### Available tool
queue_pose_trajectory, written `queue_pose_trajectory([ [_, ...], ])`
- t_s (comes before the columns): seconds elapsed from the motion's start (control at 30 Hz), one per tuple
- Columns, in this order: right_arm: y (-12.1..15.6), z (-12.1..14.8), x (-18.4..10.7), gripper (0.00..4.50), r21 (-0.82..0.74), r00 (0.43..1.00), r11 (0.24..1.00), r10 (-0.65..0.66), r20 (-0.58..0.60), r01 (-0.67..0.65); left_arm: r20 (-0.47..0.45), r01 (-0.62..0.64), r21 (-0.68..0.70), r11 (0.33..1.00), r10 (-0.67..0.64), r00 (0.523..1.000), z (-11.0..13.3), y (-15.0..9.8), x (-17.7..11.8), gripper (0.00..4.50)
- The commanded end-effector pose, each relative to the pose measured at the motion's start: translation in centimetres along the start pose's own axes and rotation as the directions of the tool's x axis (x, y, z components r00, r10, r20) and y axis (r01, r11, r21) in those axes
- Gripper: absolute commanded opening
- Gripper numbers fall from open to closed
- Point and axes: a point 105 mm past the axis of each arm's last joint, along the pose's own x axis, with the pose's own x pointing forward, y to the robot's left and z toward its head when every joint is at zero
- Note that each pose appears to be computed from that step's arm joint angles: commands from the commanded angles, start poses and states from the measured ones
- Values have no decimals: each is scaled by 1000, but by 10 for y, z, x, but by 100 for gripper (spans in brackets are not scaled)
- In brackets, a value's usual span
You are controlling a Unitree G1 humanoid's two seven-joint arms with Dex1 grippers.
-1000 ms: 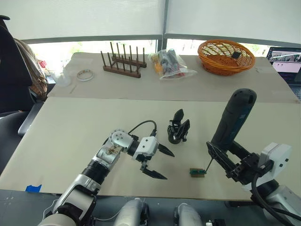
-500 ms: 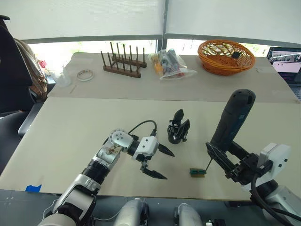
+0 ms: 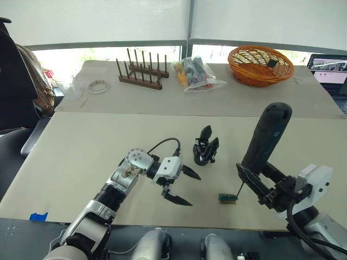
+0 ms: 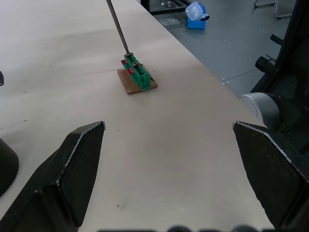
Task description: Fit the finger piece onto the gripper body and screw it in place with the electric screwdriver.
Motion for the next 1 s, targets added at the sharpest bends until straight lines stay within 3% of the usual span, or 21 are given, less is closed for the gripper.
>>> queue_pose_trajectory([
  [0.03, 6, 14, -1, 197, -38, 998, 999, 24, 56, -22, 6, -3, 45, 999, 3, 1000, 10, 4, -3, 450],
  [0.53, 19, 47, 0, 197, -97, 991, 993, 81, 102, -71, 25, -40, -3, 999, 41, 999, 7, 0, -19, 450],
  [1.0, 26, 71, 14, 197, -89, 945, 946, 318, 71, -312, 31, -109, -30, 994, 110, 993, 20, -9, -40, 450],
])
